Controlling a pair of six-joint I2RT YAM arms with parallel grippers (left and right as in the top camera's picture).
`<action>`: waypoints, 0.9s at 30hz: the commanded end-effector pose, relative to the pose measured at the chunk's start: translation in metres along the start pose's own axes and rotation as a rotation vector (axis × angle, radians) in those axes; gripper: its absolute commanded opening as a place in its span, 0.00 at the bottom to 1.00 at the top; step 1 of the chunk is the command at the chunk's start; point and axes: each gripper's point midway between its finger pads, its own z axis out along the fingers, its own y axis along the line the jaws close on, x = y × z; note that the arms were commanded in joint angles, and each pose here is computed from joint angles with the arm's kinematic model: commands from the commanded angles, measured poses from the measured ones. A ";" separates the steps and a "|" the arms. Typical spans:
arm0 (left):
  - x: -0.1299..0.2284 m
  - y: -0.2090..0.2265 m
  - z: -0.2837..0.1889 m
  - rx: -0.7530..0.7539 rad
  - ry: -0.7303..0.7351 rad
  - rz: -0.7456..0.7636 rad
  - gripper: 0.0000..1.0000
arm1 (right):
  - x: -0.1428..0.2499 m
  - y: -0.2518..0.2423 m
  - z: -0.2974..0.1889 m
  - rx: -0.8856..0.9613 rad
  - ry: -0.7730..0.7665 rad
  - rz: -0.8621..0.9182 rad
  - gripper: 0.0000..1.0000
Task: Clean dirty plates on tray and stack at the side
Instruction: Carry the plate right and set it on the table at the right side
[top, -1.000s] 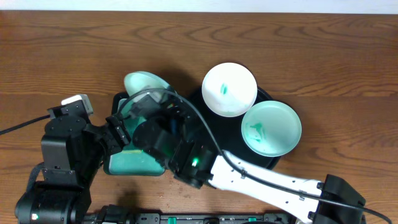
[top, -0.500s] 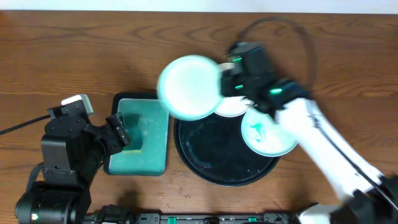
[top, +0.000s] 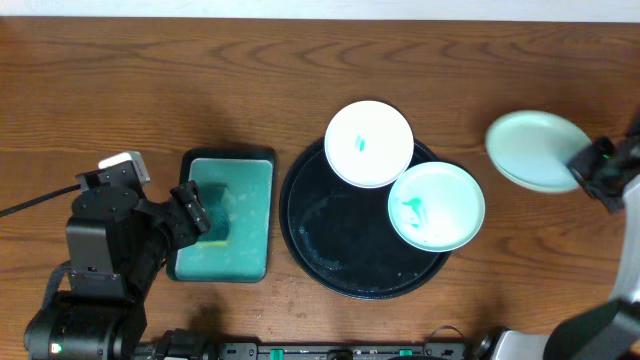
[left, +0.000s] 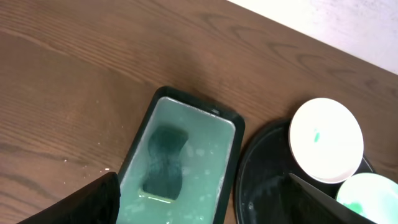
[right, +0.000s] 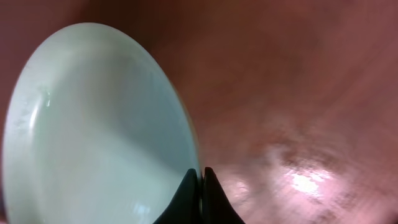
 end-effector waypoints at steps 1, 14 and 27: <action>-0.004 0.000 -0.003 0.001 -0.012 0.007 0.82 | 0.004 -0.031 0.032 0.090 0.091 0.078 0.01; -0.004 0.000 -0.003 0.001 -0.012 0.007 0.82 | 0.045 -0.019 0.077 0.085 0.197 -0.007 0.26; -0.004 0.000 -0.003 0.001 -0.012 0.007 0.82 | 0.134 0.070 0.014 -0.159 0.200 -0.567 0.80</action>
